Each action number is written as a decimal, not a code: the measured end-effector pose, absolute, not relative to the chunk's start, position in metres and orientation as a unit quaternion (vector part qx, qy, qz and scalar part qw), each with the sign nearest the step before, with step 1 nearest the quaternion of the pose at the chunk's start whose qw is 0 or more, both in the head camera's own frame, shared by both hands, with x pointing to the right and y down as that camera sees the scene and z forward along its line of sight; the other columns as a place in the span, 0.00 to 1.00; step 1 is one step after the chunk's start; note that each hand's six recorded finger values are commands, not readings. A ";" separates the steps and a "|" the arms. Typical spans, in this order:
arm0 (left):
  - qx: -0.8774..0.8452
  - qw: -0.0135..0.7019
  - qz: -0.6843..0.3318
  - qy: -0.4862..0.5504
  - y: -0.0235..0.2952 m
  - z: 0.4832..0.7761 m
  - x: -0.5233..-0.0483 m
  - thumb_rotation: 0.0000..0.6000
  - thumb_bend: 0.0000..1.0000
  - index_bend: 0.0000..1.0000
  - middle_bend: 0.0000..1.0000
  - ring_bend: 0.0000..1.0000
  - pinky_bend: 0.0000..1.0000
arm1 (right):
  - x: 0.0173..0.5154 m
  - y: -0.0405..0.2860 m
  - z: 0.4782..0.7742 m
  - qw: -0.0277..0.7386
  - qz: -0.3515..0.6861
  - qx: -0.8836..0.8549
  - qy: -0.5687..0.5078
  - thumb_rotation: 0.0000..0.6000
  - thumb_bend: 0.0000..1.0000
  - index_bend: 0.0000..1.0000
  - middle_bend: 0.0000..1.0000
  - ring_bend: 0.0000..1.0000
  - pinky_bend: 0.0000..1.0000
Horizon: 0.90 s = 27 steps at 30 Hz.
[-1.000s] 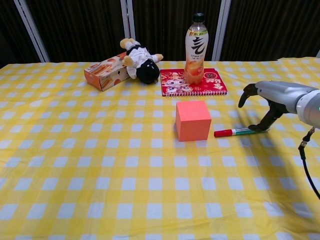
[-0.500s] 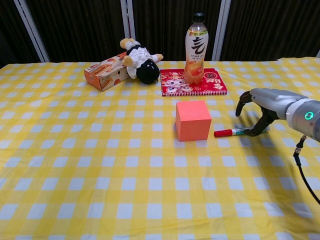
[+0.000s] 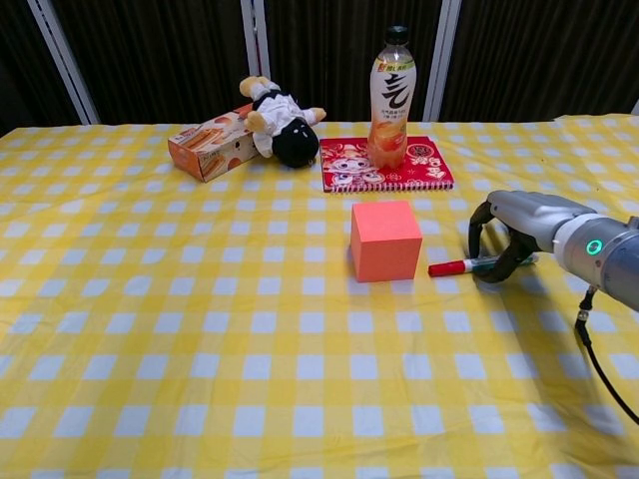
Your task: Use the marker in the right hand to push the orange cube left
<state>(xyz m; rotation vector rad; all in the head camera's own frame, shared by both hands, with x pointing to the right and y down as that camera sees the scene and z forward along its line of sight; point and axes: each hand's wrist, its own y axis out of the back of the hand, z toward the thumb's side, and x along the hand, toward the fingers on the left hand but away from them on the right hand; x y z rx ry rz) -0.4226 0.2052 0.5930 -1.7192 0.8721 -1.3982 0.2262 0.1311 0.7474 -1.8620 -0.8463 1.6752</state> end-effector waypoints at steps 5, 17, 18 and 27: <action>-0.671 0.369 -0.545 0.341 0.206 0.593 -0.422 1.00 0.00 0.00 0.00 0.00 0.02 | 0.223 0.129 0.742 0.250 0.606 -0.686 -0.317 1.00 0.47 0.58 0.24 0.00 0.02; -0.673 0.366 -0.545 0.341 0.206 0.593 -0.422 1.00 0.00 0.00 0.00 0.00 0.02 | 0.222 0.110 0.710 0.271 0.585 -0.684 -0.341 1.00 0.49 0.58 0.24 0.00 0.02; -0.673 0.366 -0.545 0.341 0.206 0.593 -0.422 1.00 0.00 0.00 0.00 0.00 0.02 | 0.223 0.109 0.707 0.273 0.585 -0.683 -0.343 1.00 0.49 0.58 0.24 0.00 0.02; -0.674 0.365 -0.544 0.342 0.206 0.592 -0.421 1.00 0.00 0.00 0.00 0.00 0.02 | 0.234 0.105 0.697 0.268 0.595 -0.672 -0.350 1.00 0.49 0.58 0.24 0.00 0.02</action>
